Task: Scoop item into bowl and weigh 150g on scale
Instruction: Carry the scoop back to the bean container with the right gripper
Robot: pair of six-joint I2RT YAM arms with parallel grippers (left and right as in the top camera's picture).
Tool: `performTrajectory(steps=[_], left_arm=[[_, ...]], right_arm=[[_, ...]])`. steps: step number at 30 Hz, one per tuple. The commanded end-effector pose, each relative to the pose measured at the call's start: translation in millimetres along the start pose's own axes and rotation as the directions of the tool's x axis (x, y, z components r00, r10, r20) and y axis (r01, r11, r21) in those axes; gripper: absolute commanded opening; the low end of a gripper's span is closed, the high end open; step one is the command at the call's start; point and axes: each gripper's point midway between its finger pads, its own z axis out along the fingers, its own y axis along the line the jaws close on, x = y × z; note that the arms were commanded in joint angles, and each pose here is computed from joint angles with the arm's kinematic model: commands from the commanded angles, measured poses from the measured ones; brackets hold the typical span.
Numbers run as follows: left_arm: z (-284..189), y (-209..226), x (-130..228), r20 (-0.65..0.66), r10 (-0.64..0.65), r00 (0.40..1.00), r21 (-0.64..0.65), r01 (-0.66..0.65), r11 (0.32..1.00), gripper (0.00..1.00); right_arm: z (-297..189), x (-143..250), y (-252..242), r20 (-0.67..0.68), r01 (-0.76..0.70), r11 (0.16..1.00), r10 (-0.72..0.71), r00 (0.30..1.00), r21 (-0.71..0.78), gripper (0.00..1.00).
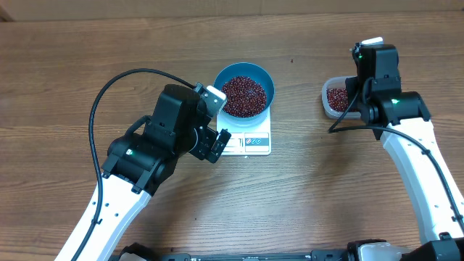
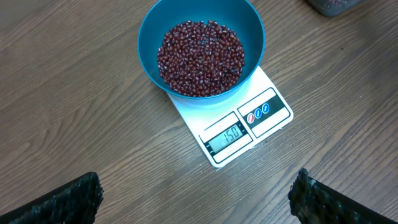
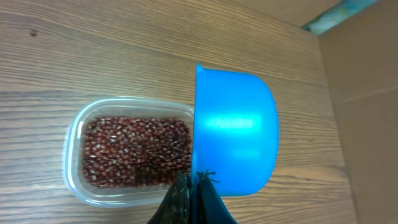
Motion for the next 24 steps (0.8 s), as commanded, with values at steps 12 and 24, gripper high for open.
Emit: performTrajectory(steps=[12,24], left_arm=[[-3.8,0.9,-8.4,0.023,0.008,1.000,0.005,-0.008,1.000,1.00],[-3.8,0.9,-8.4,0.023,0.008,1.000,0.005,-0.008,1.000,0.99]], right_arm=[[3.0,-0.9,-5.9,0.012,-0.591,0.806,0.591,0.807,0.024,0.04],[52.6,25.2,39.6,-0.129,-0.947,0.304,0.948,0.290,0.107,0.04]])
